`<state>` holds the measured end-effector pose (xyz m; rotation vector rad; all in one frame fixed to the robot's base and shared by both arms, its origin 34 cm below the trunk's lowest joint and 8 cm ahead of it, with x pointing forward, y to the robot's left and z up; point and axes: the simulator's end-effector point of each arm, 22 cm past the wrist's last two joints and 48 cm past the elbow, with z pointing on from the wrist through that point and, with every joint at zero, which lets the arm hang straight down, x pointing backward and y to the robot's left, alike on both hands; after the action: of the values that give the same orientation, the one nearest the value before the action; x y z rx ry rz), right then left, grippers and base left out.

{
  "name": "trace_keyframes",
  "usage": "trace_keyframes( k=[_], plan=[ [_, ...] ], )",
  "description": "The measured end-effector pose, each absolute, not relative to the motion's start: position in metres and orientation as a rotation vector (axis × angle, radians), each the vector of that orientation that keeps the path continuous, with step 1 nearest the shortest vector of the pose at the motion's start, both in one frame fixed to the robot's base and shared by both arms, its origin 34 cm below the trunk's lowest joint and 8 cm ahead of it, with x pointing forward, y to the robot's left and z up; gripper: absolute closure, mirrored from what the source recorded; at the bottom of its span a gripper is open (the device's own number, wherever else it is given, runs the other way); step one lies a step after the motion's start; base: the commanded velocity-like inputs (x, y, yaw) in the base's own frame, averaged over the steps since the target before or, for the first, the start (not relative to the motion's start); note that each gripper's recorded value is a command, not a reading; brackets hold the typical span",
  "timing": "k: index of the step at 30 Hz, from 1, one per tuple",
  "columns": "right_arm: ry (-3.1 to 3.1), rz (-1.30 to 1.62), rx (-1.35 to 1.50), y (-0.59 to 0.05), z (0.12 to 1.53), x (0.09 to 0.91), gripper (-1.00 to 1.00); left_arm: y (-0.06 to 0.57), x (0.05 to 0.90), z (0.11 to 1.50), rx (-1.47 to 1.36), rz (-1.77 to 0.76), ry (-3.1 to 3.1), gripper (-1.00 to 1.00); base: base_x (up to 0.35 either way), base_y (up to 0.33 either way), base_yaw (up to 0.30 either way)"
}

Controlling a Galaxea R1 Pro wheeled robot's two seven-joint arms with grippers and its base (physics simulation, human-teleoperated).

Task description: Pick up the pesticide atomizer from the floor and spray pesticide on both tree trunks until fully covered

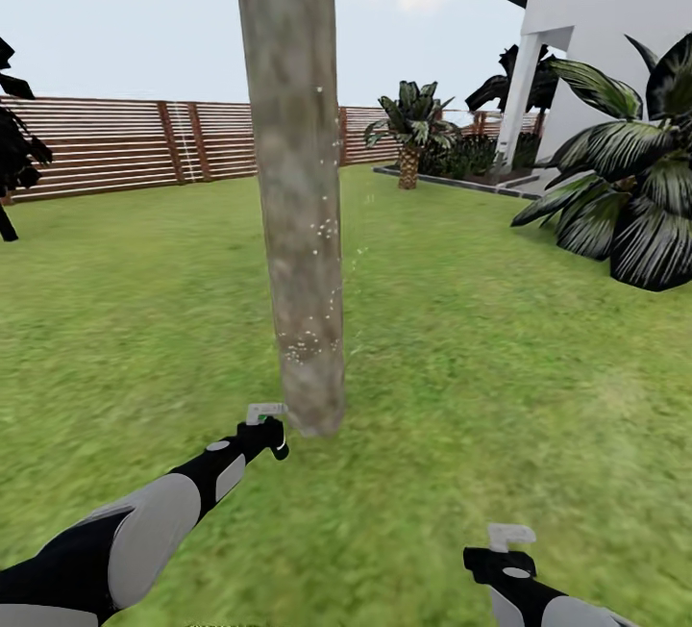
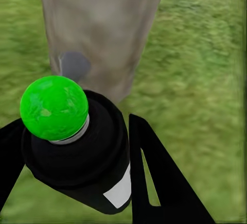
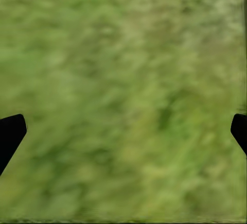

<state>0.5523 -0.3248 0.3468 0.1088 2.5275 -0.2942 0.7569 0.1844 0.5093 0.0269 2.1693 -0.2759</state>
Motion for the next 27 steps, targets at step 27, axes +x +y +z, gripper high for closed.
trace_keyframes(
  k=[27],
  plan=[
    [2.540, -0.296, 0.107, -0.3247, 0.3416, 0.5487, -1.00, 0.1845, 0.7552, 0.5016, 0.025, -0.277, 2.181, 1.00, -0.054, 0.342, -0.201]
  ],
)
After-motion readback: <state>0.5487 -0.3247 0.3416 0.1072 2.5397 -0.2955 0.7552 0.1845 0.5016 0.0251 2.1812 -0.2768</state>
